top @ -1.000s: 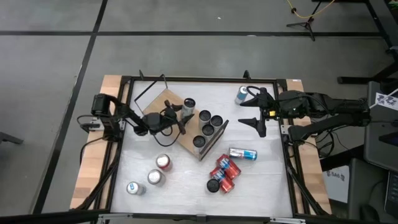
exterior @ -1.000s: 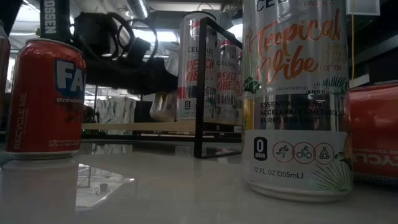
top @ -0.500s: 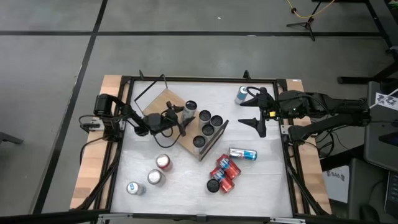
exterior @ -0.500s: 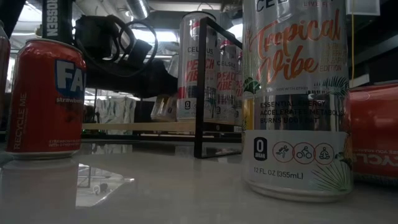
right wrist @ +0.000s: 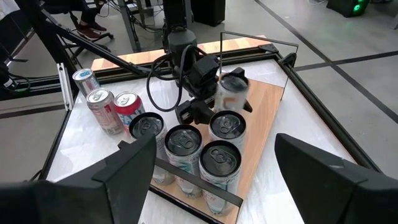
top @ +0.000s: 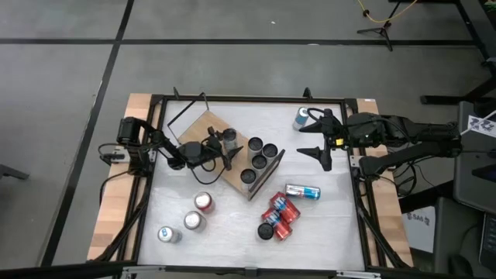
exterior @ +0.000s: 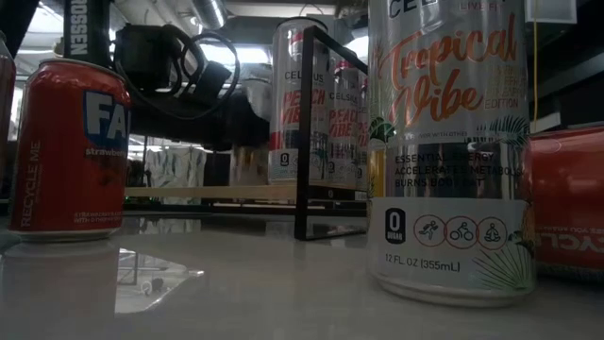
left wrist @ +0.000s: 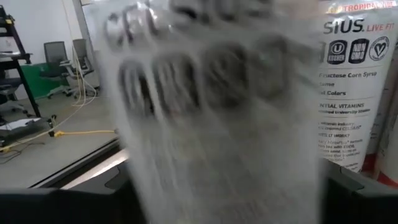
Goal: Place canned beverage on shelf
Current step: Put the top white-yellow soda can on the shelf aligned with the other white-yellow soda can
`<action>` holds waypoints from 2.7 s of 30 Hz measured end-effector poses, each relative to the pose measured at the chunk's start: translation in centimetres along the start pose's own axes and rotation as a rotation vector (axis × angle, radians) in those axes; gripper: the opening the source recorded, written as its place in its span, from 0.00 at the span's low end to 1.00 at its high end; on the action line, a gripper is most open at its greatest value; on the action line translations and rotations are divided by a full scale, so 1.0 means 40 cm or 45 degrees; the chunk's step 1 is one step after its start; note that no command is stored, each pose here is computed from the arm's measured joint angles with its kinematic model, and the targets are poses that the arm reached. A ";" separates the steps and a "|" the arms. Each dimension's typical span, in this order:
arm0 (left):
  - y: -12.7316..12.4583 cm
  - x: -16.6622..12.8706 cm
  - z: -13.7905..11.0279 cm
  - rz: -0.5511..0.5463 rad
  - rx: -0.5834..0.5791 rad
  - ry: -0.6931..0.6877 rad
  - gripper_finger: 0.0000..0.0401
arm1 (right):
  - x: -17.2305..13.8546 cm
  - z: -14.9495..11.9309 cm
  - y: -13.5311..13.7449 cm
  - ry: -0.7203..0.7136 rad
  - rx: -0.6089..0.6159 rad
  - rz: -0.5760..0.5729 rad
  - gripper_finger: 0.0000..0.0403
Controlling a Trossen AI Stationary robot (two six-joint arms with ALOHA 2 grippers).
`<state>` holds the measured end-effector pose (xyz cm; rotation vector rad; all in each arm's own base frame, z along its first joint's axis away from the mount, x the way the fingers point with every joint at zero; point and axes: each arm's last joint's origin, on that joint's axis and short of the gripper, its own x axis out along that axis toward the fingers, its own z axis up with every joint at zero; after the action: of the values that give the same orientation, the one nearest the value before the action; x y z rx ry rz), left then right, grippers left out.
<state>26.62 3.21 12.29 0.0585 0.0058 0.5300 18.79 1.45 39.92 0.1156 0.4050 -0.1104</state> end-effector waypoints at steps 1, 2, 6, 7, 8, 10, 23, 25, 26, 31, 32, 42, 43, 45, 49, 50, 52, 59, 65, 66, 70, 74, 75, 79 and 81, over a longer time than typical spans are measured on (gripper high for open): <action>0.000 0.000 0.000 0.000 0.000 0.000 0.73 | 0.000 0.000 0.000 0.000 0.000 0.000 0.80; 0.000 0.000 0.000 0.000 0.000 0.000 0.73 | 0.000 0.000 0.000 0.000 0.000 0.000 0.80; -0.001 0.000 0.000 -0.015 -0.002 -0.001 0.73 | 0.000 0.000 0.000 0.000 0.000 0.000 0.80; -0.001 0.000 0.000 -0.016 -0.003 -0.001 0.73 | 0.000 0.000 0.000 0.000 0.000 0.000 0.80; -0.001 0.000 0.000 -0.015 -0.003 -0.002 0.73 | 0.000 0.000 0.000 0.000 0.000 0.000 0.80; -0.001 0.000 0.000 -0.017 -0.004 -0.002 0.73 | 0.000 0.000 0.000 0.000 0.000 0.000 0.80; -0.004 -0.001 0.001 -0.039 -0.102 -0.003 0.73 | 0.000 0.000 0.000 0.001 0.000 0.005 0.80; -0.004 -0.001 0.001 -0.045 -0.103 -0.004 0.73 | 0.000 0.000 0.000 0.001 0.000 0.005 0.80; -0.005 -0.002 0.001 -0.046 -0.102 -0.004 0.73 | 0.000 0.000 0.000 0.001 0.000 0.005 0.80; -0.004 -0.001 0.001 -0.046 -0.103 -0.004 0.73 | 0.000 0.000 0.000 0.001 0.001 0.004 0.80; -0.004 -0.002 0.001 -0.046 -0.103 -0.005 0.73 | 0.000 0.000 0.000 0.001 0.000 0.005 0.80; 0.000 -0.006 0.043 -0.045 -0.127 -0.059 0.73 | 0.000 0.000 0.001 0.003 0.000 0.009 0.80; 0.001 -0.007 0.046 -0.046 -0.125 -0.054 0.73 | 0.000 0.000 0.001 0.003 0.000 0.009 0.80; 0.002 -0.009 0.049 -0.047 -0.117 -0.037 0.73 | 0.000 -0.001 0.001 0.004 0.000 0.011 0.80; 0.001 -0.015 0.066 -0.057 -0.122 -0.047 0.73 | 0.000 -0.001 0.001 0.006 -0.001 0.017 0.80; 0.000 -0.017 0.071 -0.060 -0.127 -0.058 0.73 | 0.000 -0.001 0.001 0.006 0.000 0.016 0.80; -0.001 -0.020 0.082 -0.063 -0.136 -0.077 0.73 | 0.000 -0.001 0.001 0.006 -0.001 0.017 0.80; 0.006 -0.032 0.130 -0.061 -0.180 -0.168 0.73 | 0.000 -0.001 0.001 0.006 -0.001 0.017 0.80; 0.016 -0.044 0.173 -0.058 -0.220 -0.253 0.73 | 0.000 -0.001 0.001 0.007 -0.001 0.017 0.80; 0.018 -0.047 0.180 -0.058 -0.228 -0.269 0.73 | 0.000 -0.001 0.001 0.006 -0.001 0.016 0.80; 0.024 -0.056 0.208 -0.056 -0.256 -0.325 0.73 | 0.000 -0.001 0.001 0.006 -0.001 0.016 0.80; 0.025 -0.059 0.245 -0.086 -0.289 -0.399 0.73 | 0.000 -0.001 0.001 0.007 -0.001 0.016 0.80; 0.024 -0.058 0.255 -0.099 -0.301 -0.418 0.73 | 0.000 -0.001 0.001 0.006 -0.001 0.016 0.80; 0.007 -0.042 0.302 -0.178 -0.343 -0.472 0.73 | 0.000 -0.001 0.001 0.010 -0.002 0.016 0.80; -0.009 -0.027 0.323 -0.234 -0.330 -0.453 0.73 | 0.000 -0.002 0.001 0.013 -0.002 0.016 0.80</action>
<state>26.13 1.66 25.16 -0.1009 -0.4012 0.3279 18.77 1.49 39.85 0.1173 0.4146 -0.0972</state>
